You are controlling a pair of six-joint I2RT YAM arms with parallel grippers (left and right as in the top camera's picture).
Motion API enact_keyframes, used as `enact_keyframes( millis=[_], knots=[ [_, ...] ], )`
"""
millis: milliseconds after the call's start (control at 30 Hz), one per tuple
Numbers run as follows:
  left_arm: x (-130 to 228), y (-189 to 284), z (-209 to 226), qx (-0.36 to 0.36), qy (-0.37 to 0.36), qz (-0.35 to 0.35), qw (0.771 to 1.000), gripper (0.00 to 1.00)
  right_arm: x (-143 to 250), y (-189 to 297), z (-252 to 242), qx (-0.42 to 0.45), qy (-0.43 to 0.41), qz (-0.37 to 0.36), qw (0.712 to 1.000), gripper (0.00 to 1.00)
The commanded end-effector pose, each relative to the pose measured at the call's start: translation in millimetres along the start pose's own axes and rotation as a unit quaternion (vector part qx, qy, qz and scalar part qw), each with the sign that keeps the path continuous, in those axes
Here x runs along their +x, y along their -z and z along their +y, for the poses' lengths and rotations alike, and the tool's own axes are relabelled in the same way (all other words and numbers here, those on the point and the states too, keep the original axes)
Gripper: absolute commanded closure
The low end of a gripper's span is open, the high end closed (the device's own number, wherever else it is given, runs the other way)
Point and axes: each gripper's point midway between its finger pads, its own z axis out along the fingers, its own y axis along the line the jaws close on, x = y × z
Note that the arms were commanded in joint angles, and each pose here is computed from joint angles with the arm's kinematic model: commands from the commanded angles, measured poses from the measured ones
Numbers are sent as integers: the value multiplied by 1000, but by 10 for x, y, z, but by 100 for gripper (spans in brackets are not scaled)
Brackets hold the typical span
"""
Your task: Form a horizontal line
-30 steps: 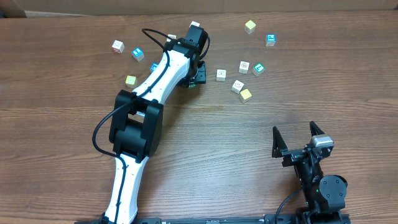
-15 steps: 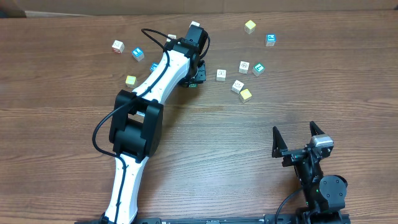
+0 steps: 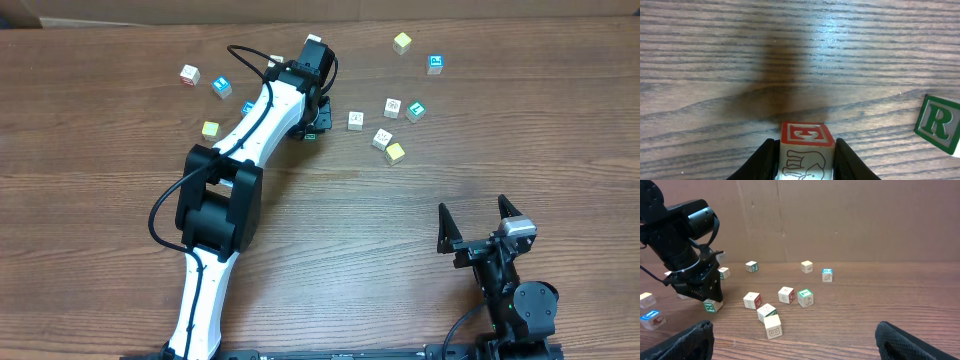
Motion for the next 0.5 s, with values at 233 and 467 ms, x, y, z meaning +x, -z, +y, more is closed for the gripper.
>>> enact_keyframes(
  millis=[233,467],
  knots=[
    [65,28,37,-10,-11,13,1000,73,7,0,11,-2,2,-4,1000,0],
    [40,248,35,-13,-12,22,1000,80,7,0,11,-2,2,-4,1000,0]
  ],
)
